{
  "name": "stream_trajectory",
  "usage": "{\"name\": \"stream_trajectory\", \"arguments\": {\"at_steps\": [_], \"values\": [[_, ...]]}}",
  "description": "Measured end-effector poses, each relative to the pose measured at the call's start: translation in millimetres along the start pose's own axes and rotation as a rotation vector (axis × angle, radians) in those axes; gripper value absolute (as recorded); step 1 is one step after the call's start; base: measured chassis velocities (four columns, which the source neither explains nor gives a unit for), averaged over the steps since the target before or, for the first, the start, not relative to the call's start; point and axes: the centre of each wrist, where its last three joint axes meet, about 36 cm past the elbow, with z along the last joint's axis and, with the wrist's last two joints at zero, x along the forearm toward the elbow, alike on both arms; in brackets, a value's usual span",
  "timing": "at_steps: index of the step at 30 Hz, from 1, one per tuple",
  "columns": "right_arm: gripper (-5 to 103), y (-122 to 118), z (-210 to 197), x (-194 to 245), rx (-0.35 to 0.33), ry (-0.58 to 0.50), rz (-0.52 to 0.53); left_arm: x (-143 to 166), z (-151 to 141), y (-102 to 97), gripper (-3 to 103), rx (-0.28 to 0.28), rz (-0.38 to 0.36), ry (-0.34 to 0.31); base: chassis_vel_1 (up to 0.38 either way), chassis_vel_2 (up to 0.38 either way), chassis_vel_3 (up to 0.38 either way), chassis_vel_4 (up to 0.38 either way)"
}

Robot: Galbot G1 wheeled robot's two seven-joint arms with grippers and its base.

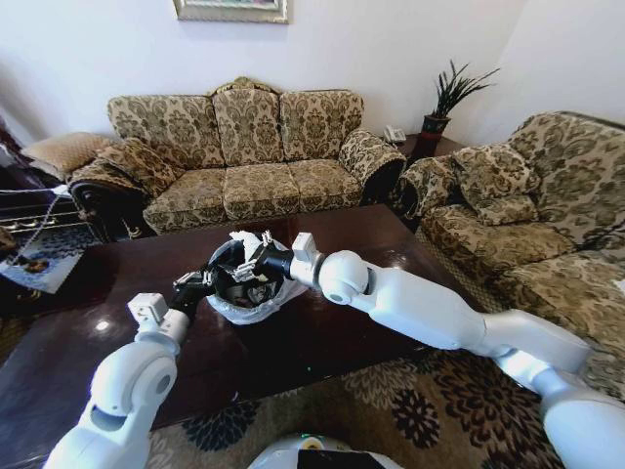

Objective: Move to the front of the table and place the trash on the table into the trash bin.

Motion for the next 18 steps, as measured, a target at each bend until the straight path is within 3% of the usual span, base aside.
{"name": "stream_trajectory", "arguments": {"at_steps": [2, 13, 18], "values": [[100, 1, 0, -1, 0.000, -0.009, -0.001, 3, -7, -0.1, 3, 0.003, 0.001, 0.023, 0.000, 0.000, 0.000, 0.000], [100, 1, -8, 1, 0.009, -0.058, 0.005, 9, -23, -0.6, 3, -0.024, 0.017, 0.006, 0.000, 0.000, 0.000, 0.000], [100, 3, -19, 6, 0.006, -0.080, 0.004, 11, -30, 2.9, 3, -0.005, 0.009, 0.085, 0.000, 0.000, 0.000, 0.000]]}}
